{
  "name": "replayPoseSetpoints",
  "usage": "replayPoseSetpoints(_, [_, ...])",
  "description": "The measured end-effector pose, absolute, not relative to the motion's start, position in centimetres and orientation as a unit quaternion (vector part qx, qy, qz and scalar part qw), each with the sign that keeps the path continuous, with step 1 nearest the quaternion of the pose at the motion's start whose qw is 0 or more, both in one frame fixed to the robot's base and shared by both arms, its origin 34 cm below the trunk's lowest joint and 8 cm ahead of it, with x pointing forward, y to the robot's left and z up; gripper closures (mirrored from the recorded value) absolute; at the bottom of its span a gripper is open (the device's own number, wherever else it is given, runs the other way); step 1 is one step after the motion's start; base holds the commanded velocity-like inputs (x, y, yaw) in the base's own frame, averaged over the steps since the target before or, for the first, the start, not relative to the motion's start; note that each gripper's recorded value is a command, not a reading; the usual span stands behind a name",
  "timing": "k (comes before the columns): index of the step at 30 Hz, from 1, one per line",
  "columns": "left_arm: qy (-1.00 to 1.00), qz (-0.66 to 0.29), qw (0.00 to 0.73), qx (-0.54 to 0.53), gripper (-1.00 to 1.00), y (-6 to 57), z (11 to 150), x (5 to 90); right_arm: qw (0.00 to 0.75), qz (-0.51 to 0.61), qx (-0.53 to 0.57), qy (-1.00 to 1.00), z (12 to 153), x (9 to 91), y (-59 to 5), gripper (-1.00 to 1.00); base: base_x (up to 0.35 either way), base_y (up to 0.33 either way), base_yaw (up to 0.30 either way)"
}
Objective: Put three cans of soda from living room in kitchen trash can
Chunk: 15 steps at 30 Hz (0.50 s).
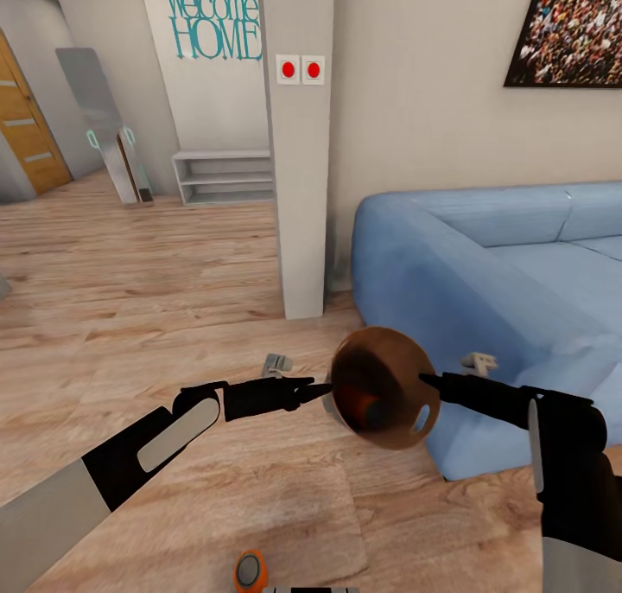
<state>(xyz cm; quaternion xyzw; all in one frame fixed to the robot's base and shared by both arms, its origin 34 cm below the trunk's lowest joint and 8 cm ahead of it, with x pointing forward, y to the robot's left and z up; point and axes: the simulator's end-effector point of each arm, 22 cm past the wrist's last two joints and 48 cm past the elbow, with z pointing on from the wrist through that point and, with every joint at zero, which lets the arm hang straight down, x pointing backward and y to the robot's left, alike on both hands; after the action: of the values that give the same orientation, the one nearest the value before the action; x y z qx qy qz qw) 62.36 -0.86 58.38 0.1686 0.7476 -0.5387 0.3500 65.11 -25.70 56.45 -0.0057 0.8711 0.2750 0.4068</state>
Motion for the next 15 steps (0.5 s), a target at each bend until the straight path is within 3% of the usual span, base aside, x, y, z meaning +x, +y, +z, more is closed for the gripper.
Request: replayPoseSetpoints(15, [0.747,-0.539,0.35,0.169,-1.0,-0.8,58.5,62.4,0.405,0.29,-0.022,0.867,56.7,64.9,-24.2,1.0,0.0,0.0,0.0])
